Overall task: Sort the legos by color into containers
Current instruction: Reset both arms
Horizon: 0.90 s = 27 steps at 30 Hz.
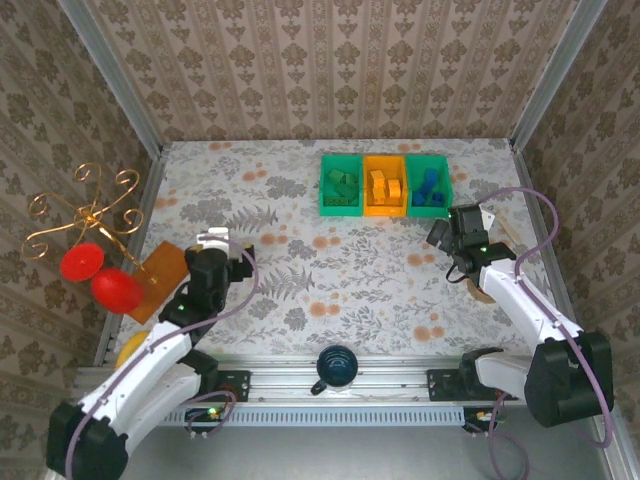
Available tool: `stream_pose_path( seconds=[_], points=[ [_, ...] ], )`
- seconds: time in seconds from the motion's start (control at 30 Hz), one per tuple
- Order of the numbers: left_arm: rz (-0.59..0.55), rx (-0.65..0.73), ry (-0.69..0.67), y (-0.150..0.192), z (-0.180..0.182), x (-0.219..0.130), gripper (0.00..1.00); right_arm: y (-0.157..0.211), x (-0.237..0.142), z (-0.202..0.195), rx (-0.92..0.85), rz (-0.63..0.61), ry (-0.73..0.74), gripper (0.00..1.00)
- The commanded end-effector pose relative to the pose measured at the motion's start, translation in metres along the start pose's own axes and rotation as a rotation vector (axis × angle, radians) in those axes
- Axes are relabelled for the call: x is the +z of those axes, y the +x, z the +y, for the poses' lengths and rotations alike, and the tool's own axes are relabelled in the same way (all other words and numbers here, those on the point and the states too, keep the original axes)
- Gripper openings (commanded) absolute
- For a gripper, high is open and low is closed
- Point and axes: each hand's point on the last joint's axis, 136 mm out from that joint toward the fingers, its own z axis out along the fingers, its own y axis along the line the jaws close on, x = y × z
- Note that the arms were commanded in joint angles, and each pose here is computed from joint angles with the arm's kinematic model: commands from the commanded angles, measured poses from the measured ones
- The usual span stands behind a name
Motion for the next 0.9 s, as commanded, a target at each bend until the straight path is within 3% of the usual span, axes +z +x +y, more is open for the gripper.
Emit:
stream_pose_path(
  seconds=[0.0,0.33,0.53,0.87],
  points=[
    [-0.016,-0.001,-0.105,0.001,0.030,-0.004,1.00,-0.019,-0.002,0.001,0.005,-0.066,0.017,1.00],
    [-0.024,-0.070,-0.239,0.001,0.081,0.018,1.00,-0.039,-0.008,0.002,0.013,-0.149,0.015,1.00],
    [-0.002,-0.091,-0.173,0.011,0.077,0.050,1.00,-0.042,-0.005,0.006,0.014,-0.160,0.009,1.00],
    [-0.034,0.026,-0.077,0.009,0.059,0.094,1.00,-0.050,0.005,0.011,-0.023,-0.176,0.027,1.00]
  ],
)
